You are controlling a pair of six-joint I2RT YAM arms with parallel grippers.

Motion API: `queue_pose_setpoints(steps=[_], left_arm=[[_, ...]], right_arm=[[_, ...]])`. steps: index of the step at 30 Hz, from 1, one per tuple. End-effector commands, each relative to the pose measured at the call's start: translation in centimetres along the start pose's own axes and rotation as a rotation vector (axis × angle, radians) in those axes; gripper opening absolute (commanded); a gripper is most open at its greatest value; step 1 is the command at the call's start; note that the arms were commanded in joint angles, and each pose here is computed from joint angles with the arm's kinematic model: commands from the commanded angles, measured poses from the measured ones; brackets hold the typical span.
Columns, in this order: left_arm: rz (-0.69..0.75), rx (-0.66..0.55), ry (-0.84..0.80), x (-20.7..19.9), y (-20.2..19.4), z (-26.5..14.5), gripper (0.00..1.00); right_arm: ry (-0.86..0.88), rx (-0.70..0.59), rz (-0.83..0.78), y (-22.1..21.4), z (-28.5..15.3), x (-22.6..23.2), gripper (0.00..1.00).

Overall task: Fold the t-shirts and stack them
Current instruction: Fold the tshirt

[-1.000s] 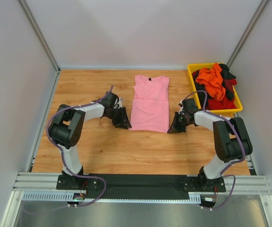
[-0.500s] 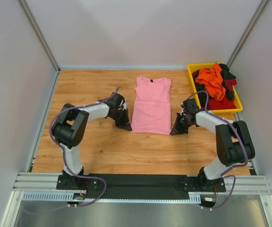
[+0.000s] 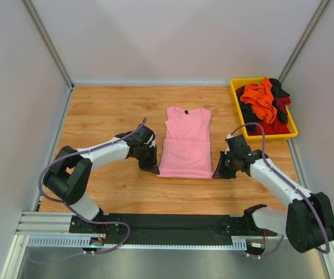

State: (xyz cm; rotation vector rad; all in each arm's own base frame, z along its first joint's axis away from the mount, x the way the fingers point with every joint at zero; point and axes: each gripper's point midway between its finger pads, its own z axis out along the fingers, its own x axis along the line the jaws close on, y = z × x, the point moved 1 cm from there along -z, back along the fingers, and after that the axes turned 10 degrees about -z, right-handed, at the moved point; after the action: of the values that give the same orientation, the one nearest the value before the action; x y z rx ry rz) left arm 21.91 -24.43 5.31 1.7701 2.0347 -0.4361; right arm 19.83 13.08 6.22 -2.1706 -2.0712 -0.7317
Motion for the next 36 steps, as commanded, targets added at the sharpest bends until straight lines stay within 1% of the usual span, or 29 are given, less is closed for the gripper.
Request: queue_pose_setpoints(steps=[1, 2, 4, 5, 7, 9, 15, 18, 20, 21, 22, 25, 27, 28, 29, 30, 32, 33, 34, 35, 36], left_arm=[[0.005, -0.018, 0.003, -0.5, -1.8, -1.4, 0.0], [0.014, -0.029, -0.004, -0.8, -2.4, -2.1, 0.0], [0.021, -0.029, 0.0, -1.2, -3.6, -2.6, 0.0], [0.027, -0.054, -0.014, -1.6, -3.7, -3.4, 0.0], [0.02, -0.064, -0.025, -2.0, -3.9, -4.1, 0.0], [0.02, -0.085, -0.015, -2.1, -3.7, -5.0, 0.0], [0.033, -0.123, 0.007, -3.0, -2.6, -6.1, 0.0], [0.048, -0.146, 0.028, -4.2, -1.2, -6.9, 0.0], [0.05, -0.161, 0.058, -4.4, -0.2, -7.0, 0.0], [0.063, -0.181, 0.042, -5.4, 0.5, -7.7, 0.0], [0.061, -0.18, 0.052, -5.4, 0.9, -7.7, 0.0], [0.055, -0.204, 0.037, -6.4, 2.8, -8.6, 0.0], [0.054, -0.229, 0.023, -7.1, 4.5, -9.5, 0.0], [0.05, -0.227, 0.031, -7.1, 5.2, -9.3, 0.0], [0.057, -0.234, 0.029, -7.1, 6.0, -9.5, 0.0], [0.076, -0.259, -0.003, -8.2, 7.1, -10.2, 0.0], [0.076, -0.252, 0.007, -8.1, 8.6, -9.9, 0.0], [0.086, -0.269, -0.015, -9.0, 9.5, -10.6, 0.0], [0.081, -0.254, -0.011, -9.0, 10.1, -10.1, 0.0], [0.077, -0.265, -0.016, -9.0, 10.9, -10.3, 0.0], [0.084, -0.283, -0.037, -9.7, 11.9, -10.8, 0.0]], right_arm=[[-0.023, -0.01, -0.008, -1.9, -1.2, 0.2, 0.0], [-0.004, -0.038, -0.023, -2.0, -1.7, 0.8, 0.0], [-0.012, -0.036, -0.028, -2.9, -2.3, 1.2, 0.0], [-0.017, -0.052, -0.032, -2.8, -2.7, 1.2, 0.0], [-0.022, -0.072, -0.027, -3.1, -3.6, 1.2, 0.0], [-0.018, -0.118, -0.024, -2.6, -4.6, 1.3, 0.0], [-0.013, -0.179, -0.043, -1.1, -6.6, 2.1, 0.0], [-0.052, -0.211, -0.065, 0.5, -7.6, 2.3, 0.0], [-0.079, -0.243, -0.08, 1.7, -8.3, 2.3, 0.0], [-0.066, -0.27, -0.088, 2.8, -9.3, 3.1, 0.0], [-0.108, -0.285, -0.089, 3.6, -9.3, 2.7, 0.0], [-0.106, -0.322, -0.11, 6.0, -10.4, 3.7, 0.0], [-0.116, -0.317, -0.117, 7.6, -10.1, 3.8, 0.0], [-0.108, -0.339, -0.122, 8.7, -10.7, 4.4, 0.0], [-0.124, -0.325, -0.118, 9.4, -10.3, 4.2, 0.0], [-0.126, -0.338, -0.126, 10.2, -10.3, 4.2, 0.0], [-0.124, -0.352, -0.123, 12.3, -10.4, 4.5, 0.0], [-0.121, -0.369, -0.124, 13.4, -10.6, 4.6, 0.0], [-0.127, -0.369, -0.134, 14.1, -10.4, 4.6, 0.0], [-0.132, -0.381, -0.131, 15.6, -10.5, 4.7, 0.0], [-0.105, -0.366, -0.137, 16.1, -10.2, 5.3, 0.0]])
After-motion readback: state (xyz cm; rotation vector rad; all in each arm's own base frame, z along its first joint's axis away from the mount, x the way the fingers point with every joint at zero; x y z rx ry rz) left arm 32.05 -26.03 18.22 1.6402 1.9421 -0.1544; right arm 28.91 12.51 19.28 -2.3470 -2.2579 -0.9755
